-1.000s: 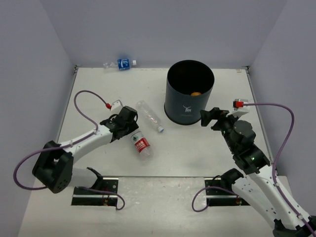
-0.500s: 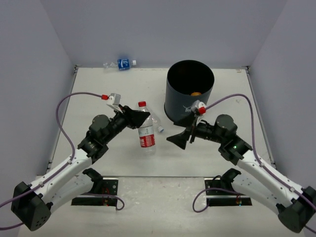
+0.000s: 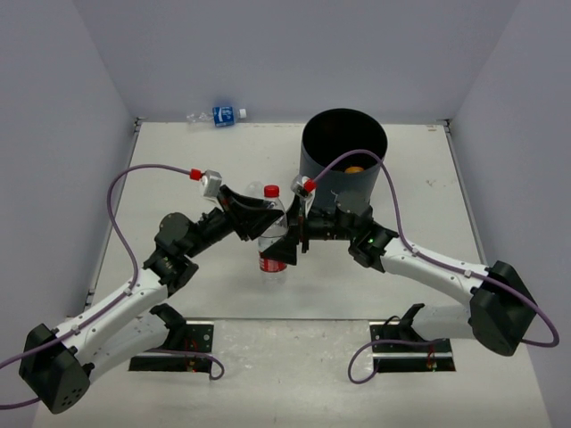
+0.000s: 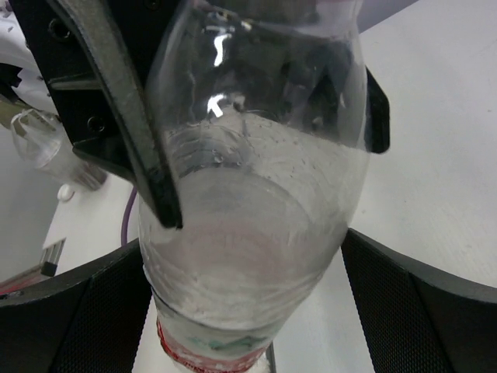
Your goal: Put the plastic bottles in the bin
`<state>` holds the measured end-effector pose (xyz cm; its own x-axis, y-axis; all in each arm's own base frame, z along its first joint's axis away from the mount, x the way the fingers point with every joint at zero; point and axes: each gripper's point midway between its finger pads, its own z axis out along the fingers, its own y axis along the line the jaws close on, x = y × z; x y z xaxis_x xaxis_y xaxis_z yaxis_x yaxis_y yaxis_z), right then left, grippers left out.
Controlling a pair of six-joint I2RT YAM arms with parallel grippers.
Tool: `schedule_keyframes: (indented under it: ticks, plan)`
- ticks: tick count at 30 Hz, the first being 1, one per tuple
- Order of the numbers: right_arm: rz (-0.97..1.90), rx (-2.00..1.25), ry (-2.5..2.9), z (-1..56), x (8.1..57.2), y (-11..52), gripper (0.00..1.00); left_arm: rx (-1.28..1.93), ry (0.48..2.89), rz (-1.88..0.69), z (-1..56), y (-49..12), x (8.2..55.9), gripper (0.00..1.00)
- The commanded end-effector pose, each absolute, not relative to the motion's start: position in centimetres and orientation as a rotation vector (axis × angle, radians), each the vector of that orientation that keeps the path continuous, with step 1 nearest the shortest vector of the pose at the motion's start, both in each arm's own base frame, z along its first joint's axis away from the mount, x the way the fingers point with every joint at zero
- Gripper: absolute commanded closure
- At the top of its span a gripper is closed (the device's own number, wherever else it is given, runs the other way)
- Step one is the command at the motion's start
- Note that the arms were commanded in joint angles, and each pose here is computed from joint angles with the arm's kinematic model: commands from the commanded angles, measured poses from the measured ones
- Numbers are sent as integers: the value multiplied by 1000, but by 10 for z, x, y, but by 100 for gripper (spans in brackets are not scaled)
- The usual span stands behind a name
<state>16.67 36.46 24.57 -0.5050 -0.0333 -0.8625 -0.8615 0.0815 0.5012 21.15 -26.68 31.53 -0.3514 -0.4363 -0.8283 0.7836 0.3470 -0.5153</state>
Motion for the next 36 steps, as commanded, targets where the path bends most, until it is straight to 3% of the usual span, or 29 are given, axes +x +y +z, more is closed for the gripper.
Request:
schedule_keyframes:
  ticks: [1, 2, 4, 6, 7, 9, 11, 13, 19, 24, 29, 36]
  plan:
    - [1572, -909, 1445, 300, 162, 379, 1, 368, 1348, -1318, 330, -267, 205, 93]
    - [1585, -904, 1429, 303, 160, 379, 2, 363, 1350, -1315, 329, -267, 206, 93]
    - [1594, -882, 1424, 305, 161, 379, 14, 364, 1355, -1316, 328, -268, 206, 90]
    - [1589, -894, 1414, 304, 160, 379, 31, 361, 1356, -1314, 327, -268, 207, 79]
    - [1584, -891, 1419, 303, 161, 379, 43, 361, 1355, -1312, 328, -267, 207, 64]
    - [1566, -878, 1433, 303, 163, 378, 57, 353, 1355, -1302, 329, -266, 207, 17]
    - [1547, -857, 1455, 302, 166, 376, 70, 342, 1367, -1287, 328, -264, 210, 1]
    - [1505, -838, 1466, 302, 171, 374, 77, 328, 1380, -1270, 329, -262, 212, 0]
    - [1358, -716, 1539, 305, 196, 362, 77, 177, 1493, -1148, 323, -249, 237, 0]
    - [1154, -475, 1649, 307, 252, 320, 80, -209, 1691, -853, 283, -201, 279, 0]
    - [998, -332, 1565, 350, 293, 267, 79, -436, 1830, -638, 240, -168, 289, 0]
    - [460, -126, 1331, 450, 351, 184, 75, -558, 1926, -454, 215, -151, 296, 0]
